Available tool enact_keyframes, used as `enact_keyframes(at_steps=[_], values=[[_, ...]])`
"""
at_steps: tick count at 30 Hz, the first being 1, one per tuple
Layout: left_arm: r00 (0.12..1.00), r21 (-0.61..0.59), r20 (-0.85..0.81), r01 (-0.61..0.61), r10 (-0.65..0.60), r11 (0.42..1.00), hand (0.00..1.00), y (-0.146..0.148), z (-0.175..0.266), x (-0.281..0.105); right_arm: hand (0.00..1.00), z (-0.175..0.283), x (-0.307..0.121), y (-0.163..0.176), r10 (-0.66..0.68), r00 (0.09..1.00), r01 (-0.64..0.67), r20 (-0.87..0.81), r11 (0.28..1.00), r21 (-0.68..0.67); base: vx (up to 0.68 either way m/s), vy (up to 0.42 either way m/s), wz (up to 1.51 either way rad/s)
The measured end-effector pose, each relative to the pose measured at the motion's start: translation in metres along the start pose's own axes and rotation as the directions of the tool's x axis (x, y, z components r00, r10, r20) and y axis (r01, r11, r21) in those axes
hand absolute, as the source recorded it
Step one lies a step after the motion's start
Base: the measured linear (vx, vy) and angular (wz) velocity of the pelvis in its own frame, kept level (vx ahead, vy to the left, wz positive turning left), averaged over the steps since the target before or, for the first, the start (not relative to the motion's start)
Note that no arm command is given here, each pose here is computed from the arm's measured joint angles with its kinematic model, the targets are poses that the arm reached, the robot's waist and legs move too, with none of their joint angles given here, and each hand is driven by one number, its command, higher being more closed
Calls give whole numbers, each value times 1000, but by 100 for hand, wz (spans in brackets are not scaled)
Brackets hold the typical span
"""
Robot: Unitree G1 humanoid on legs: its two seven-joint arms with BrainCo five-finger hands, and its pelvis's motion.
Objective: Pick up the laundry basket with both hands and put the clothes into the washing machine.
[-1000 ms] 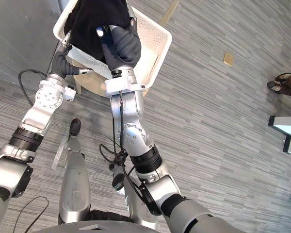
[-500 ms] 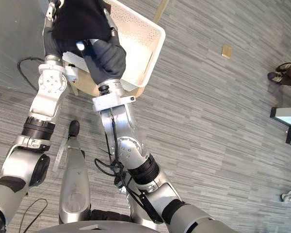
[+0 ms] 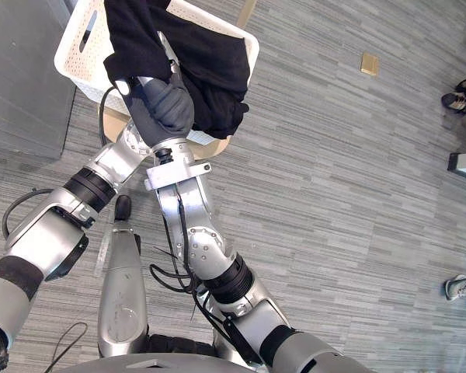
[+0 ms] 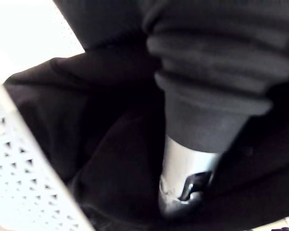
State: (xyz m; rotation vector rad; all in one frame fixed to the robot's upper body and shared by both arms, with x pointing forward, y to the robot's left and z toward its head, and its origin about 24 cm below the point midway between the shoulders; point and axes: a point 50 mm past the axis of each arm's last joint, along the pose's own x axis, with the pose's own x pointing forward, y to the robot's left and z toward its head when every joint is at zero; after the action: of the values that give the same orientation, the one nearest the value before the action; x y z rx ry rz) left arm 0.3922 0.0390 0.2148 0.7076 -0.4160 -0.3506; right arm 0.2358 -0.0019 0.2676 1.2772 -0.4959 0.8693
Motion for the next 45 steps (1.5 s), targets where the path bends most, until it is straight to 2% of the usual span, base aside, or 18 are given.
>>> enact_keyframes(at_steps=[6, 7, 13, 15, 17, 18, 19, 22, 28, 34, 37, 38, 40, 45], values=[[998, -5, -60, -36, 36, 999, 0, 2, -12, 0, 100, -6, -1, 2, 3, 1000, -2, -23, 999, 40, 14, -32, -6], [996, -24, -68, -61, 60, 998, 100, 2, -12, 1, 100, -5, -1, 3, 7, 1000, -6, -21, 999, 44, 23, -39, -5], [970, -186, -102, -234, 218, 954, 100, 17, -8, 4, 100, 3, -2, 17, 66, 997, -68, 27, 995, 69, 1, -13, -9], [955, -261, -133, -293, 267, 920, 100, 19, -9, 4, 100, 4, -2, 17, 66, 997, -68, 29, 995, 69, -8, -3, -8], [930, -355, -174, -366, 324, 860, 100, 20, -9, 3, 100, 4, -2, 18, 70, 997, -72, 32, 995, 69, 0, 0, 0], [919, -385, -198, -394, 342, 835, 100, 21, -12, 2, 0, 5, -2, 18, 69, 997, -72, 35, 995, 68, -3, -7, -3], [911, -403, -213, -410, 352, 818, 100, 21, -13, 1, 0, 6, -2, 18, 68, 997, -71, 38, 995, 67, 0, 0, 0], [850, -497, -275, -526, 450, 690, 100, 35, -20, -9, 0, 7, -2, 18, 70, 997, -73, 44, 995, 66, 2, -2, -1], [728, -559, -313, -660, 610, 502, 100, 75, -23, -28, 0, 1, -3, 9, 70, 997, -70, 16, 998, 6, 5, -3, -2], [658, -532, -346, -725, 669, 438, 100, 104, -42, -45, 0, -23, -25, -51, -152, 982, 139, -110, 984, -116, 11, -20, 4], [633, -531, -344, -741, 694, 412, 100, 116, -46, -53, 0, -21, -38, -66, -193, 971, 165, -143, 968, -191, 8, 3, 3], [618, -530, -324, -746, 717, 404, 100, 125, -46, -60, 0, -12, -50, -79, -232, 960, 186, -158, 947, -261, 10, 13, 5], [607, -532, -302, -747, 735, 398, 100, 133, -44, -66, 0, -4, -58, -87, -266, 952, 211, -153, 929, -305, 16, 11, 4], [539, -564, -189, -744, 821, 359, 100, 155, -28, -93, 0, 51, -101, -116, -438, 899, 388, -9, 806, -448, 24, 16, 3]])
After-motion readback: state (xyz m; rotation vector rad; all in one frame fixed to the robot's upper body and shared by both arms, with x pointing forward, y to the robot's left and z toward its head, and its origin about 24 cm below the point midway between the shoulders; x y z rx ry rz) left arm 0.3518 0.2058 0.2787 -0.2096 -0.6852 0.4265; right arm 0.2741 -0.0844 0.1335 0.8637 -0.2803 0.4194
